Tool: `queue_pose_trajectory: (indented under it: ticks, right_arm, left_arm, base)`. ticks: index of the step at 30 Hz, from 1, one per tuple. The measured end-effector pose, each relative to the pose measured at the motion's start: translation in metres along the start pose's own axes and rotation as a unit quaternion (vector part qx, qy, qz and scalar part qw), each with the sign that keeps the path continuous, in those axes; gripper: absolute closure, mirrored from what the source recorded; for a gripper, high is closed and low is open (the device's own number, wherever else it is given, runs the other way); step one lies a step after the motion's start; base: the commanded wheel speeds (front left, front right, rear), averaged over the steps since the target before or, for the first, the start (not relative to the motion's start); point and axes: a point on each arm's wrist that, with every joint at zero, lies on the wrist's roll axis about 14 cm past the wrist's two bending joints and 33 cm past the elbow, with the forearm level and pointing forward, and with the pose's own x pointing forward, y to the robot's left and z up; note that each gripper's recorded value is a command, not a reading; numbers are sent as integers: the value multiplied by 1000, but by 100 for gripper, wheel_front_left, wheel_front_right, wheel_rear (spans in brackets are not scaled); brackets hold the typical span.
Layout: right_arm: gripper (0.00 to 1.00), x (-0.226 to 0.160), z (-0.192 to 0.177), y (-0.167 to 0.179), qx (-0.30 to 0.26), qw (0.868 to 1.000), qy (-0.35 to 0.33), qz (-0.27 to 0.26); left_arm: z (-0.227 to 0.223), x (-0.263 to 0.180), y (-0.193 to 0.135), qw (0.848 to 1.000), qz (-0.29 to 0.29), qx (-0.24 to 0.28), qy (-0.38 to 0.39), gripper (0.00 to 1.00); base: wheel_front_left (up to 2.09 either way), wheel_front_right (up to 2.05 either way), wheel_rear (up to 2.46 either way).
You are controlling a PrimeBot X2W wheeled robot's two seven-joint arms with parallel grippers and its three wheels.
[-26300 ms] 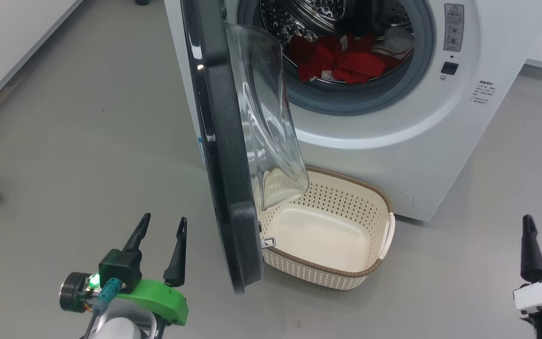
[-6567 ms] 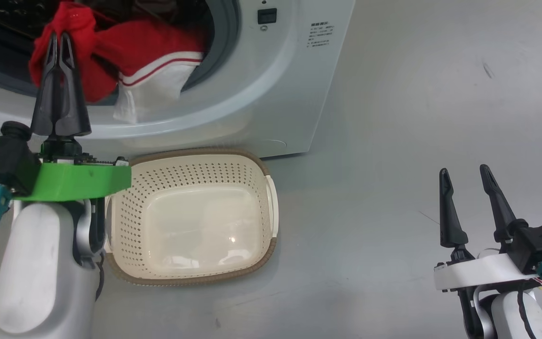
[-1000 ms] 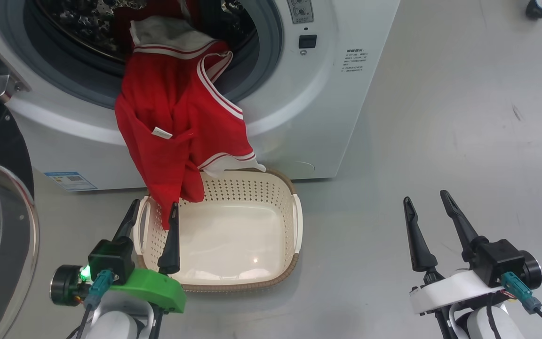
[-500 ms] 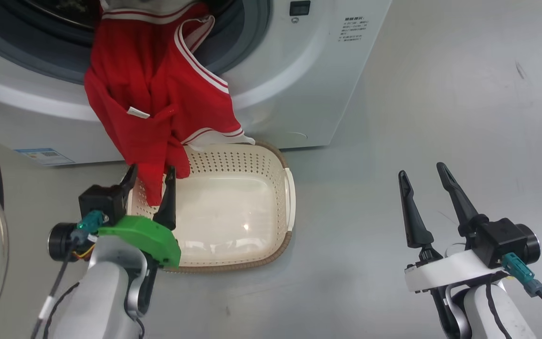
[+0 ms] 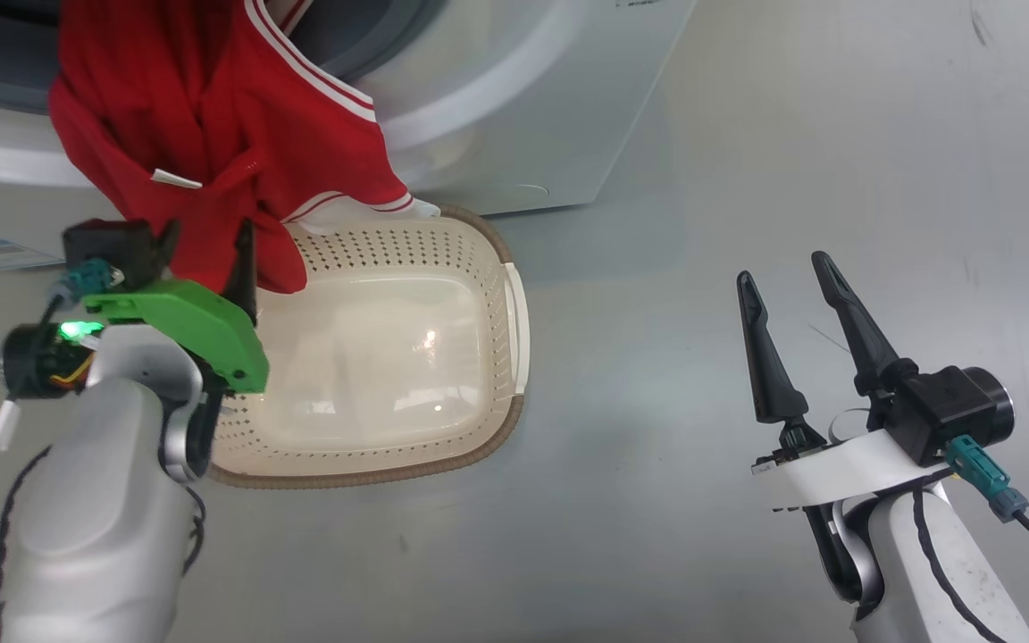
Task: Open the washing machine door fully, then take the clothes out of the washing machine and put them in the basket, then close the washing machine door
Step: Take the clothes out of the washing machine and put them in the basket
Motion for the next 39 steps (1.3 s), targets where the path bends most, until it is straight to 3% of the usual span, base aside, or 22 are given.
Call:
queue_pose_trajectory:
  ticks: [9, 28, 31, 39]
  right_arm:
    - [0, 6, -9, -16, -4, 1000, 11, -16]
    - [0, -3, -13, -42, 4, 998, 21, -57]
    - [0, -4, -13, -43, 3, 998, 21, -58]
    - [0, -3, -13, -42, 4, 998, 22, -57]
  left_arm:
    - [13, 39, 16, 1000, 12, 26, 7, 0]
    - [3, 81, 5, 999, 8, 38, 29, 0]
    - [4, 82, 6, 999, 13, 40, 26, 100]
    - [3, 82, 6, 999, 13, 39, 17, 100]
  base:
    - [0, 0, 0]
    - [0, 0, 0]
    - [0, 0, 0]
    - [0, 0, 0]
